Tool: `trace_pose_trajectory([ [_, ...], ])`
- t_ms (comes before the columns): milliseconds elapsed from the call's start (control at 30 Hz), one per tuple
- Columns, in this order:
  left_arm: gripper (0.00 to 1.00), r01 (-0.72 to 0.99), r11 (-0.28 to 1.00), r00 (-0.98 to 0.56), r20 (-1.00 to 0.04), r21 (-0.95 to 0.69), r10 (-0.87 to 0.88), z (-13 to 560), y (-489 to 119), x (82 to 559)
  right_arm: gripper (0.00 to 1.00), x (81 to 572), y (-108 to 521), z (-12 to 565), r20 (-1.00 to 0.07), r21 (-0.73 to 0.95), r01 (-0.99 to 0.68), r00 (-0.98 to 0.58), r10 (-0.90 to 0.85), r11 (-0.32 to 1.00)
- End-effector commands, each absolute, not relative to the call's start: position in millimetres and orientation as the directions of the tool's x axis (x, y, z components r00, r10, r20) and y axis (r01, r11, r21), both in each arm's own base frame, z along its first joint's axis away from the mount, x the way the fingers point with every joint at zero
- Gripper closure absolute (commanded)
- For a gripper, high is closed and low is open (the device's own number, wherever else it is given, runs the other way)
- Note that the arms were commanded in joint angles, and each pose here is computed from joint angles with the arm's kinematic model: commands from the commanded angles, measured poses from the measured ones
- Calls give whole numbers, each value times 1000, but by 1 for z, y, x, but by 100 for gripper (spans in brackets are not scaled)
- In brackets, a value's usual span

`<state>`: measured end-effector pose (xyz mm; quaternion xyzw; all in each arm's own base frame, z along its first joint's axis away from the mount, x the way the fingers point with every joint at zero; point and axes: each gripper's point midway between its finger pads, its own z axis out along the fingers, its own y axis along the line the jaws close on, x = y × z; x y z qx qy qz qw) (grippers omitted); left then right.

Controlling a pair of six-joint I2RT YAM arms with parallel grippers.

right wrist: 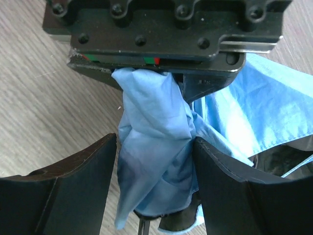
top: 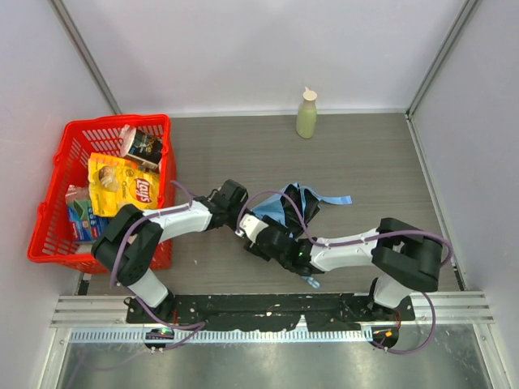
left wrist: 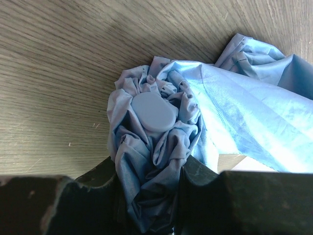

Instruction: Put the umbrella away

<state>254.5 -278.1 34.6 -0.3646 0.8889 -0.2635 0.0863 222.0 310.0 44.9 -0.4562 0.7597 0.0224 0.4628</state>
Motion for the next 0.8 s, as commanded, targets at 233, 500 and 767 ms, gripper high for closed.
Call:
trace_pose_trajectory([
  [233, 100, -700, 645, -698, 100, -309, -709, -1, -247, 210, 58, 257, 288, 18, -635, -576, -512, -210, -743, 637],
  [500, 96, -665, 641, -711, 62, -384, -701, 10, -252, 223, 99, 226, 289, -10, -697, -356, -579, -358, -621, 734],
  [767, 1, -519, 623, -727, -80, -585, -682, 37, -255, 249, 99, 199, 298, -19, -708, 99, -679, -562, -428, 728],
])
